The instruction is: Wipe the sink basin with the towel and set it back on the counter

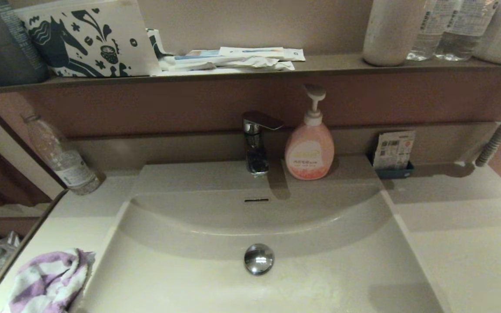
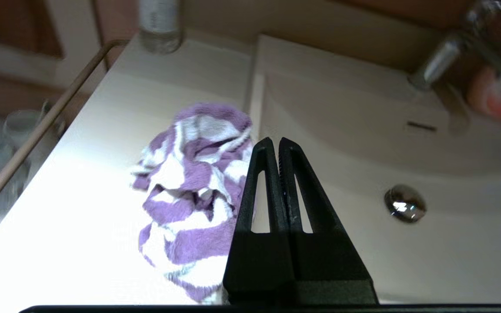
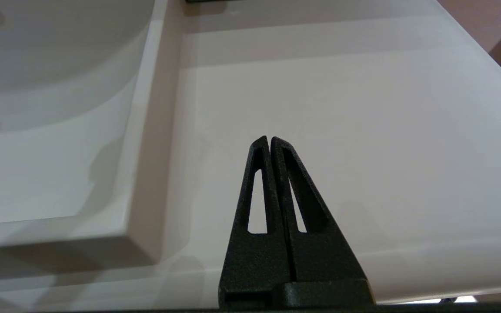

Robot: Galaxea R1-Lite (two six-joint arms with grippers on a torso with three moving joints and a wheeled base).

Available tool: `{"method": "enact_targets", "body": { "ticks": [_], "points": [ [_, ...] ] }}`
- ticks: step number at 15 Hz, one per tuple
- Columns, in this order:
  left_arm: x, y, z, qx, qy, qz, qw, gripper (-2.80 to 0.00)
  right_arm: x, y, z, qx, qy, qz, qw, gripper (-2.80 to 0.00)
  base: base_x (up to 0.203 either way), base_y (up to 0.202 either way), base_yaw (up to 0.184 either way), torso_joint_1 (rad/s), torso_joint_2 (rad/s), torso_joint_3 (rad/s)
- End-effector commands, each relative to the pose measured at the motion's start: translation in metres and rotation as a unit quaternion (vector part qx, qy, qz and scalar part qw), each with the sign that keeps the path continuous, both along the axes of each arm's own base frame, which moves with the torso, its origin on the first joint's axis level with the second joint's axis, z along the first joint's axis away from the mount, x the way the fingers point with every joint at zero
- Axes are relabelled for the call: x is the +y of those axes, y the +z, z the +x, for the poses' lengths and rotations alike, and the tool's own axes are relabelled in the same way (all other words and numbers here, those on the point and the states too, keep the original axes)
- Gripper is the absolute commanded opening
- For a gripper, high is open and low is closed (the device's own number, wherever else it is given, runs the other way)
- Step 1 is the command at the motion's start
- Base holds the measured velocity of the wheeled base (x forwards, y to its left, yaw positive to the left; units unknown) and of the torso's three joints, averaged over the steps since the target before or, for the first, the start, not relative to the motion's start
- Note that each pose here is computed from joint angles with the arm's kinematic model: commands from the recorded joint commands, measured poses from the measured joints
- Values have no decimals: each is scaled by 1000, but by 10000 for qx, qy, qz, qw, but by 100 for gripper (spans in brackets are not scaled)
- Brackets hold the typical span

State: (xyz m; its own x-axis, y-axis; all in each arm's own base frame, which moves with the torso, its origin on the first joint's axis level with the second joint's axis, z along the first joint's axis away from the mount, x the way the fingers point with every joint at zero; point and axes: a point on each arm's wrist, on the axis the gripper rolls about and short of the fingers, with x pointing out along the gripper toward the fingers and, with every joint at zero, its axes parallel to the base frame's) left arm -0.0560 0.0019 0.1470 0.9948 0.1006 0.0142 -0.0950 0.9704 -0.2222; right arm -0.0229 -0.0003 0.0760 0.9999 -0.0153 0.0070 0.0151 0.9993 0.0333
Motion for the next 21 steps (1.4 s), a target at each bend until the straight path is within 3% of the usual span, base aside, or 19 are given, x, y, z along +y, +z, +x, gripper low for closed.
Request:
{"method": "enact_targets", "body": {
  "ticks": [1, 3, 6, 9, 10, 21],
  "points": [
    [0, -18, 6, -327, -112, 179, 9992, -280, 0, 0, 0, 4, 0, 3, 10000, -280, 0, 0, 0, 0, 0, 0],
    [-1, -31, 16, -403, -308, 436, 9978, -280, 0, 0, 0, 4, 0, 3, 10000, -280, 0, 0, 0, 0, 0, 0],
    [-2, -51, 26, -121, -436, 835, 9955, -280, 0, 0, 0, 4, 0, 3, 10000, -280, 0, 0, 0, 0, 0, 0],
    [-2, -66, 32, 3, -448, 974, 9942, -280, 0, 0, 0, 4, -6, 3, 10000, -280, 0, 0, 0, 0, 0, 0],
    [-2, -65, 33, -175, -425, 1116, 9927, -280, 0, 0, 0, 4, 0, 3, 10000, -280, 0, 0, 0, 0, 0, 0],
    [-2, -64, 33, -214, -431, 1121, 9925, -280, 0, 0, 0, 4, 0, 3, 10000, -280, 0, 0, 0, 0, 0, 0]
  ]
}}
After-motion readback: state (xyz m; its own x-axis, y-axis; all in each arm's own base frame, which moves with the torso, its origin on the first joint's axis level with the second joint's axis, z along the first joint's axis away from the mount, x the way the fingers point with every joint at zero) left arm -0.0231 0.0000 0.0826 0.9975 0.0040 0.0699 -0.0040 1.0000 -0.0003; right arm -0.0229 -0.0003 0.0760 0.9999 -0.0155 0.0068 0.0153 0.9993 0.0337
